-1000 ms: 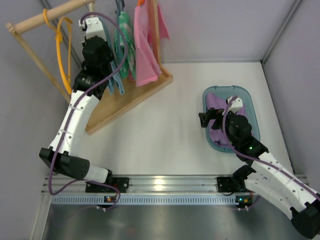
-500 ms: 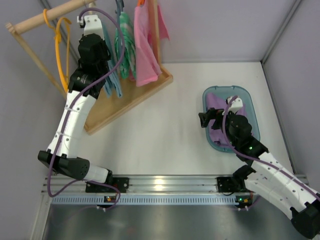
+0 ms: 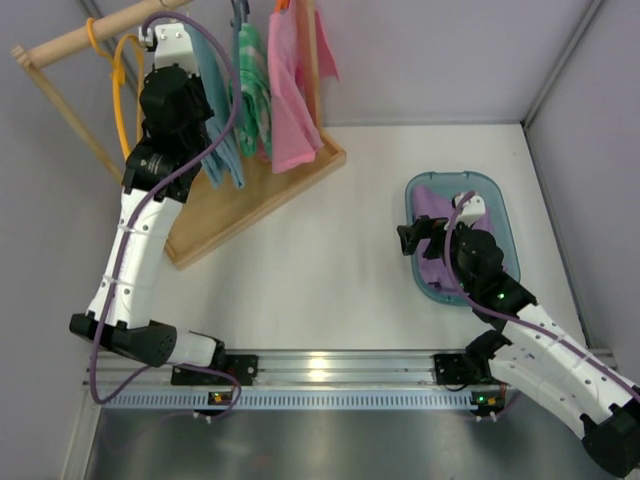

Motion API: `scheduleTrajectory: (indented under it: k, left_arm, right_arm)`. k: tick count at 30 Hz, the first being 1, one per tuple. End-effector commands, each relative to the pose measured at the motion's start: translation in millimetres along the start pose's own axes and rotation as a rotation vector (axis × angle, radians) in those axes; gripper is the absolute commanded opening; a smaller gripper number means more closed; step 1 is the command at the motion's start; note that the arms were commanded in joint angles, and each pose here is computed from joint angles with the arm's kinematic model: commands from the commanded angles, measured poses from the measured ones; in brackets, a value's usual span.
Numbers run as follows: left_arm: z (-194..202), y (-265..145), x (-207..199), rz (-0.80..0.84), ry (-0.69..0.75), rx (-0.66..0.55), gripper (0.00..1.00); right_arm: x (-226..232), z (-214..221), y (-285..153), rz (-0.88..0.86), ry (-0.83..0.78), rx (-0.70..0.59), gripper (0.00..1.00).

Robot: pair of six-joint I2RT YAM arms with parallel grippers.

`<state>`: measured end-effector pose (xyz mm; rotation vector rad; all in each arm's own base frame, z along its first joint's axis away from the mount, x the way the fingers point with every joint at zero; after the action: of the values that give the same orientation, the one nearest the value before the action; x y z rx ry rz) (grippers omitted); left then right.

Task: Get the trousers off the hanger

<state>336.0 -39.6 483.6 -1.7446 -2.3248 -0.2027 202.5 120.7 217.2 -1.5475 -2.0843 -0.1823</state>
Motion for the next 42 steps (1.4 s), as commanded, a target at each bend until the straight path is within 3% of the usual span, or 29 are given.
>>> scheduleTrajectory:
  k: [1,14,34,42]
  left_arm:
    - [-79.8,-50.3,51.6,-0.068,-0.232,-0.325,0.00]
    - [-69.7,-87.9,58.9,0.045,-0.272,-0.304,0.00]
    - [-75.2,-104.8,52.7,0.149,-0.285,-0.318,0.00]
    - [-69.0,-140.1,64.3,0.224,-0.352,-0.358,0.00]
  right_arm:
    - [15.3,-19.5,-1.5,-0.044,0.011,-0.051,0.99]
    - [12.8,-19.6,-2.0,-0.018,-0.009,-0.037,0.99]
    - [7.8,-15.1,-0.4,0.007,-0.002,-0.040,0.99]
    - [14.9,-20.0,-5.2,-0.038,0.007,-0.037,1.00]
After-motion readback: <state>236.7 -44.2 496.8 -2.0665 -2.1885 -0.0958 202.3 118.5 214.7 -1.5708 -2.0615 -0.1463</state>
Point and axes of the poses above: each gripper's point midway between its finger pads, its own y axis out along the fingers, its own x axis along the line the jaws close on, z = x × y, the point moved 7 cm from there along -y, back along the fingers, and after that the axes turned 12 degrees about y, right-handed, at the moved point
